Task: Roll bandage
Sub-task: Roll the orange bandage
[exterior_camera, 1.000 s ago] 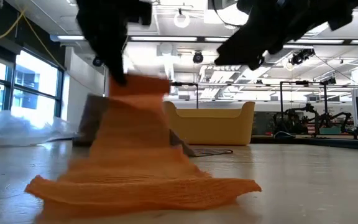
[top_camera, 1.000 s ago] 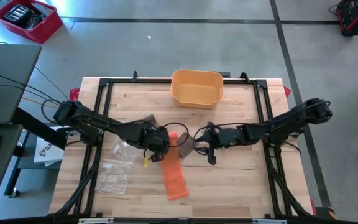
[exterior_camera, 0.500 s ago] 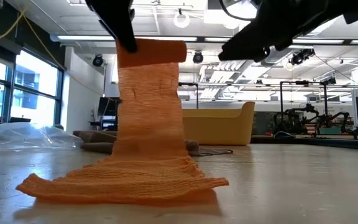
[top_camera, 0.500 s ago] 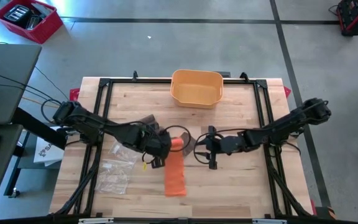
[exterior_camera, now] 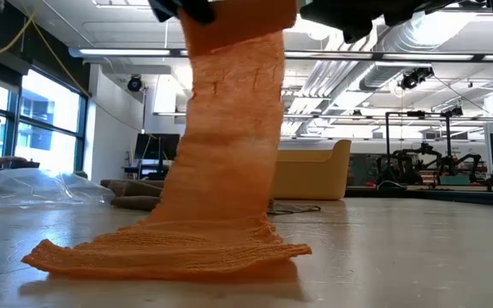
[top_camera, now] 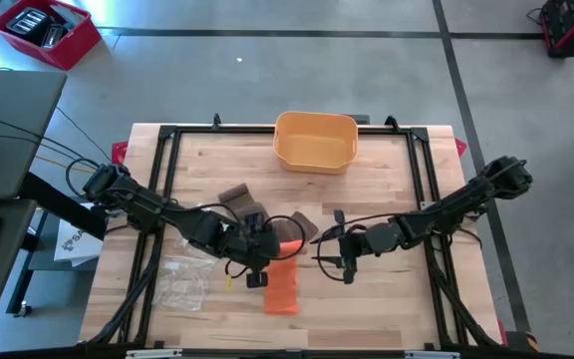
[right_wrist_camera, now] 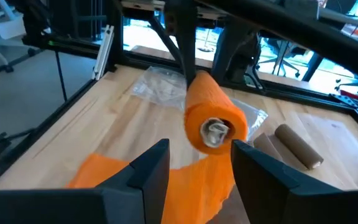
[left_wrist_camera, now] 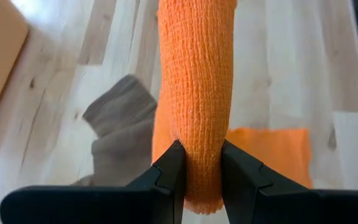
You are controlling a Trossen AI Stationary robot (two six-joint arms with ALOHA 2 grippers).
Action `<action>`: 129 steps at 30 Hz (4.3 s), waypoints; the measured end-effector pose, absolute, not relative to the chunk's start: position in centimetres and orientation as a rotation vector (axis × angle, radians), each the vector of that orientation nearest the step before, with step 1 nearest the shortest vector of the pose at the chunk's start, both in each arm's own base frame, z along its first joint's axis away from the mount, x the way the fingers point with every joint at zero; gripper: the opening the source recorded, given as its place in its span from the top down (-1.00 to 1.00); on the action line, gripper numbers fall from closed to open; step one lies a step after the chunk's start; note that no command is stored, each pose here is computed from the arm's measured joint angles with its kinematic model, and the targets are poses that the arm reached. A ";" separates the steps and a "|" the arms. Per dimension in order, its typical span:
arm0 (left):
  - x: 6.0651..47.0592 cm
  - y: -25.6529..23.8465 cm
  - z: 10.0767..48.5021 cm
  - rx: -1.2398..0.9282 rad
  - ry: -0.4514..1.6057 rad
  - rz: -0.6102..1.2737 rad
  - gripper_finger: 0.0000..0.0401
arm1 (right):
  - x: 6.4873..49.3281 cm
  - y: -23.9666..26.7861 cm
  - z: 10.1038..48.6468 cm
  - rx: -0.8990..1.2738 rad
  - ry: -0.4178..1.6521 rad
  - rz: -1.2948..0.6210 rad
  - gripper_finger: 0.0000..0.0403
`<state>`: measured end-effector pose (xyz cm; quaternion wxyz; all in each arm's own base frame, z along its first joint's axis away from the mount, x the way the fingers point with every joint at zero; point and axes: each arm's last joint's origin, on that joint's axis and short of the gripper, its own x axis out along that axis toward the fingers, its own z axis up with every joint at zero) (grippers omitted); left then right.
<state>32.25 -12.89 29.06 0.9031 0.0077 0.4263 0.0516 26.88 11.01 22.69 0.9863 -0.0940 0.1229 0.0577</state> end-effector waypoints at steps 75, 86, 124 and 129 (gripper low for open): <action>30.7 -12.0 29.1 0.113 0.659 0.312 0.09 | 20.7 11.5 30.2 -0.198 -0.025 -0.039 1.00; 32.3 -11.2 26.5 0.070 0.001 0.121 0.06 | 17.3 12.3 30.2 -0.115 0.078 -0.053 1.00; 32.5 -6.3 21.5 -0.195 0.468 0.233 0.16 | 22.7 10.3 16.8 0.123 0.763 0.164 0.28; 33.2 -5.9 20.9 -0.206 0.448 0.245 0.24 | 24.7 11.9 14.1 0.170 0.728 0.258 0.31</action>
